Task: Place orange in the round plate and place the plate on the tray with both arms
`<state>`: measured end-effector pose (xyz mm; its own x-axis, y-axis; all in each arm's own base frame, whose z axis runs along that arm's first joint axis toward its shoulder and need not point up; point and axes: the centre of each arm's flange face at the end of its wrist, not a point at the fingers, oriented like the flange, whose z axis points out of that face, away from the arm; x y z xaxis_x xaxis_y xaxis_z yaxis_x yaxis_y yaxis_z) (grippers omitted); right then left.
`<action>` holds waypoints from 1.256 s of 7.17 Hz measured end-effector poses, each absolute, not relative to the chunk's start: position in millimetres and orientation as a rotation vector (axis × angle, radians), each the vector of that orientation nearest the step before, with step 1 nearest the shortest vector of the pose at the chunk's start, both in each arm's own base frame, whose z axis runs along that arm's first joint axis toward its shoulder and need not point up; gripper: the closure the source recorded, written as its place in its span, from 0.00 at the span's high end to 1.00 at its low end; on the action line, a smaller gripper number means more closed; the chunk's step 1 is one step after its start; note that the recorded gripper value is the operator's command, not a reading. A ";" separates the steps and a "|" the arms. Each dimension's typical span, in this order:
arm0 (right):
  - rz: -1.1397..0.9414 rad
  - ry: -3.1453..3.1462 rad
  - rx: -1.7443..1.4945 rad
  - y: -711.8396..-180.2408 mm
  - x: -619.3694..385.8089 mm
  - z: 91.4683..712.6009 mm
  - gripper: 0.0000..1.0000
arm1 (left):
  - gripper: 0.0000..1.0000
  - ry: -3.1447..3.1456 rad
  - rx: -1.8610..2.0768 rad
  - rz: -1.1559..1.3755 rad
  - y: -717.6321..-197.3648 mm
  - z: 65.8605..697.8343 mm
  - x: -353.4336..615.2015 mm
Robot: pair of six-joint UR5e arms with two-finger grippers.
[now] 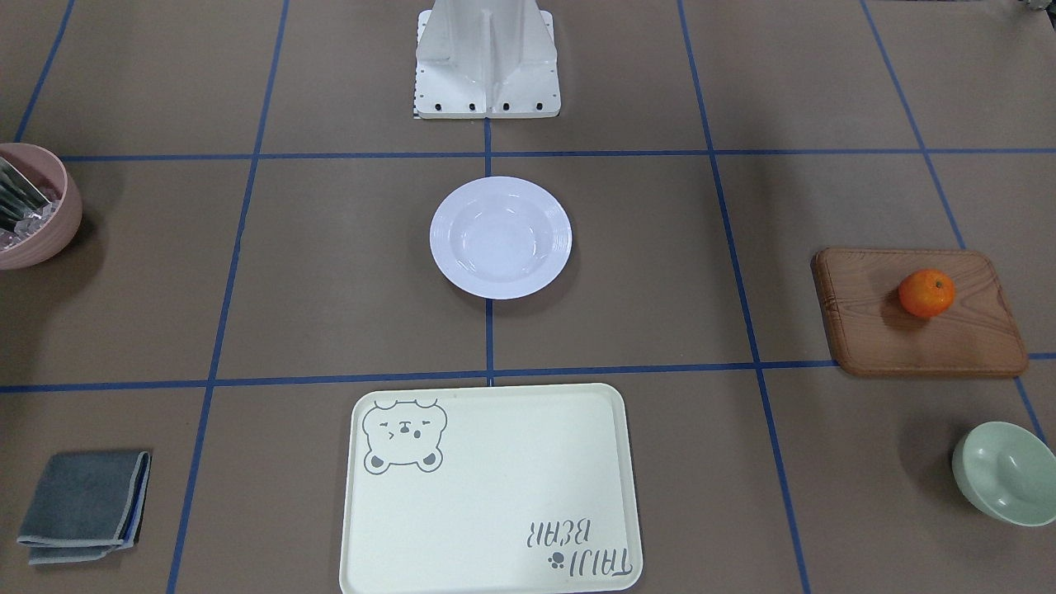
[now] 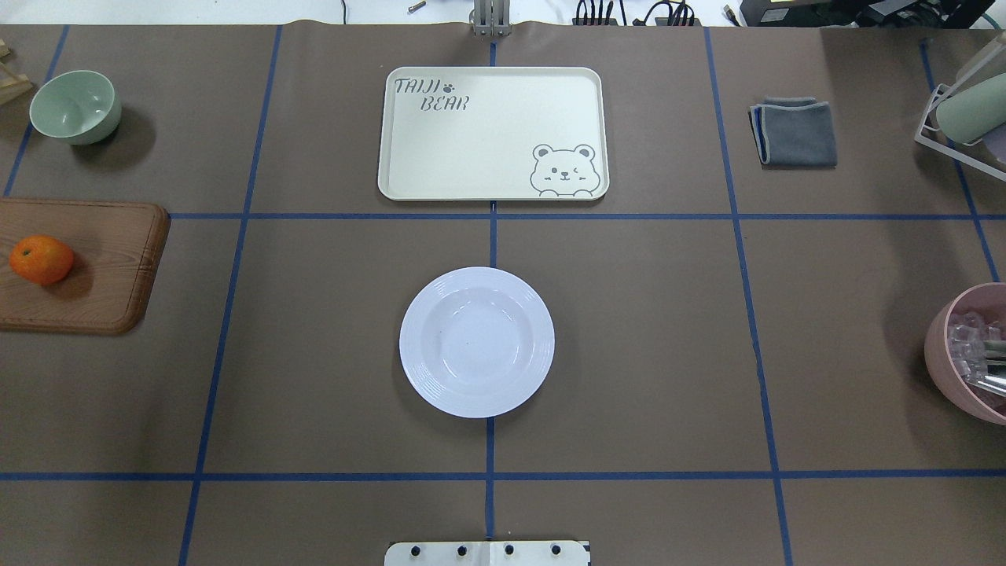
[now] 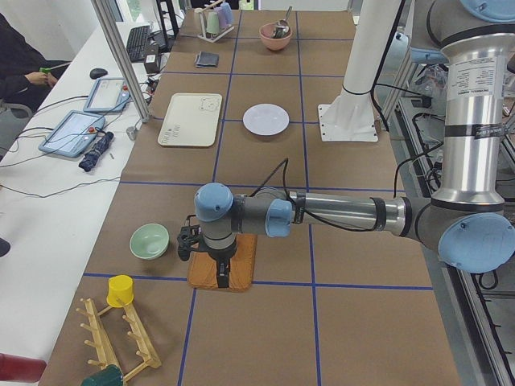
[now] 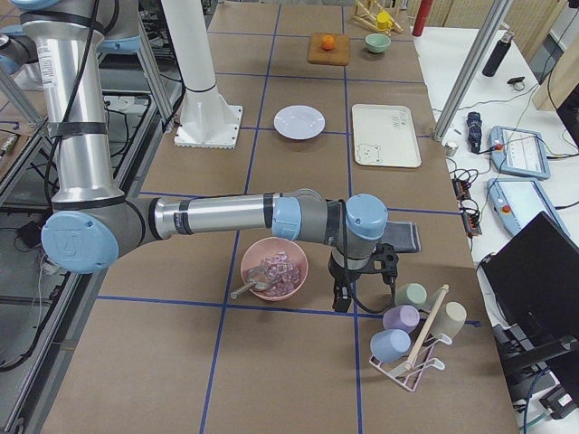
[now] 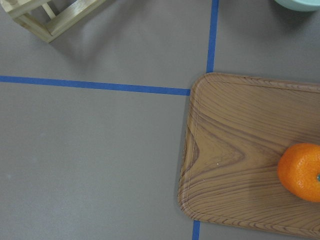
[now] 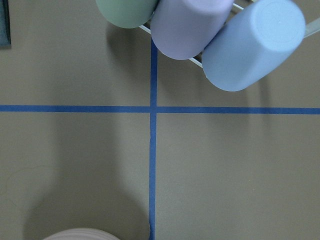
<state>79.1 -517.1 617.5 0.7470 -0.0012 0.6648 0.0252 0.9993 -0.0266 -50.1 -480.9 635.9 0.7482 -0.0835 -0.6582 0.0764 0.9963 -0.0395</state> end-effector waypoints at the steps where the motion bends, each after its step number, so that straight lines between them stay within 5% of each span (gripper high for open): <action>1: -0.014 -0.727 -0.035 -517.0 79.1 617.5 1.00 | 0.99 0.720 -0.012 -0.088 -480.8 637.0 -50.2; 9: -0.028 -0.725 0.005 -521.6 79.3 596.4 1.00 | 0.99 0.724 -0.002 -0.090 -487.2 629.9 -49.7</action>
